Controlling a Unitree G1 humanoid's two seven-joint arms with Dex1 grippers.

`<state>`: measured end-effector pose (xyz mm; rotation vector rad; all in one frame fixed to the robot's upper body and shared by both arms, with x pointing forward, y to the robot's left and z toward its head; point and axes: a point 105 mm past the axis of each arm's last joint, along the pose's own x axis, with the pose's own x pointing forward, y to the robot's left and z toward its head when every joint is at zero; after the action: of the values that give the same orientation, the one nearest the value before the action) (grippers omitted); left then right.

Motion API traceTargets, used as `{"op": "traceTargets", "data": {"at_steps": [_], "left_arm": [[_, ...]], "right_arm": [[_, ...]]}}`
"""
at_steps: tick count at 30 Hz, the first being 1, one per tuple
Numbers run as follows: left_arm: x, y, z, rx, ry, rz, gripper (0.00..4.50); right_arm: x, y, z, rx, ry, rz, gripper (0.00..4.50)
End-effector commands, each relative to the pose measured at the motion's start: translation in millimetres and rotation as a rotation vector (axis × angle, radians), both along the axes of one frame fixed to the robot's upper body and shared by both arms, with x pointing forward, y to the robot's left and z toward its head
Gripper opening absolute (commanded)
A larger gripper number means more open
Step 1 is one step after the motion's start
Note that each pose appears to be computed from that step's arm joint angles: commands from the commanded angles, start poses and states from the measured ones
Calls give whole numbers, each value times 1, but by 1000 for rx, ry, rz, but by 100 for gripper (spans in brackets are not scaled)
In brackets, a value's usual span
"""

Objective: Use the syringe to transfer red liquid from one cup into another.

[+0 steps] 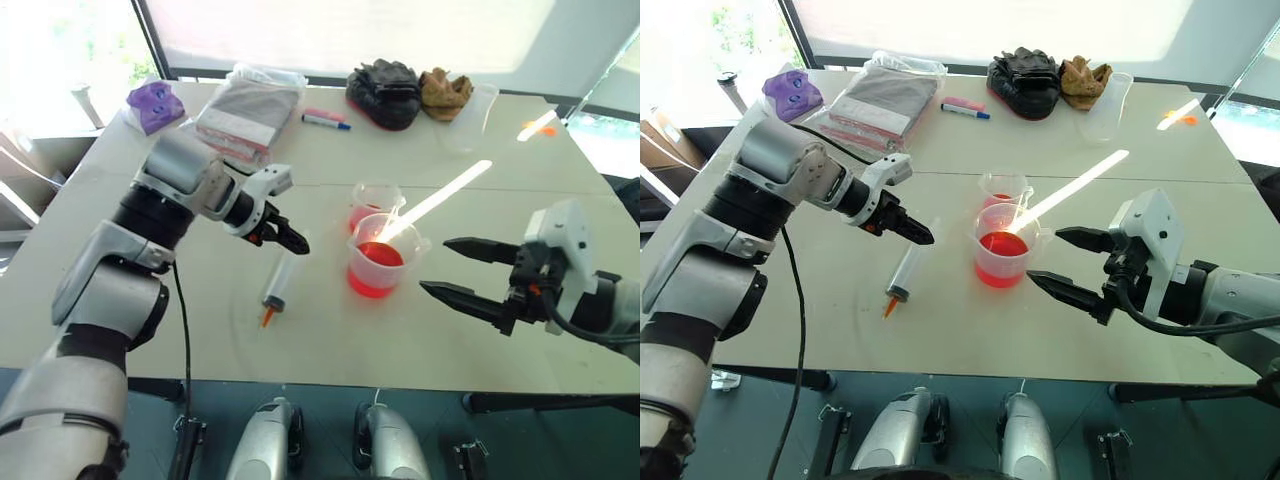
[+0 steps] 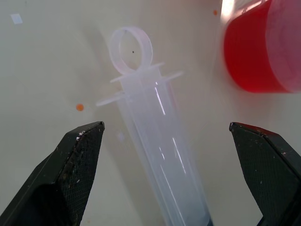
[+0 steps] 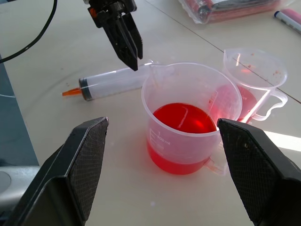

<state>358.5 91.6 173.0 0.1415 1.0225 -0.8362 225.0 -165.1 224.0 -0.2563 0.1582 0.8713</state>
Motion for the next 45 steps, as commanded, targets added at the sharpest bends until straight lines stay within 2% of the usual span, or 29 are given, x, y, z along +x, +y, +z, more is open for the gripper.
{"op": "traceTargets", "data": {"at_steps": [1, 11, 20, 22, 26, 28, 29, 31, 33, 34, 36, 37, 39, 42, 45], "left_arm": [[-6, -9, -4, 31, -4, -47, 449], [-5, -9, -48, 142, 62, 22, 449], [8, -6, -55, 160, 34, 82, 201], [9, -4, -55, 165, 30, 88, 176], [10, -4, -51, 144, 28, 103, 161], [12, -5, -38, 101, 8, 99, 157], [17, -7, -17, 42, -40, 100, 156], [27, -17, 66, -204, -234, 42, 156], [22, -21, 125, -379, -367, -20, 156], [19, -21, 142, -428, -393, -37, 156], [15, -28, 187, -590, -584, -110, 156], [13, -30, 200, -644, -657, -130, 156], [9, -42, 210, -749, -765, -179, 156], [11, -60, 198, -776, -819, -203, 156], [-1, -85, 178, -819, -853, -301, 156]], "right_arm": [[-1, 4, 7, 11, -53, 9, 388], [0, 7, 3, 25, -56, -4, 388], [0, 8, 2, 33, -57, -18, 388], [0, 7, 2, 32, -57, -18, 388], [1, 8, 1, 32, -51, -14, 388], [1, 8, 1, 32, -48, -13, 388], [1, 6, 3, 38, -48, -18, 388], [4, -6, 18, 112, -69, -48, 388], [7, -17, 32, 164, -98, -72, 388], [8, -20, 37, 174, -109, -79, 388], [14, -29, 52, 197, -162, -103, 388], [16, -31, 57, 202, -179, -111, 388], [30, -43, 81, 213, -317, -182, 388], [42, -53, 106, 212, -461, -244, 388], [50, -55, 128, 158, -589, -281, 388]]}}
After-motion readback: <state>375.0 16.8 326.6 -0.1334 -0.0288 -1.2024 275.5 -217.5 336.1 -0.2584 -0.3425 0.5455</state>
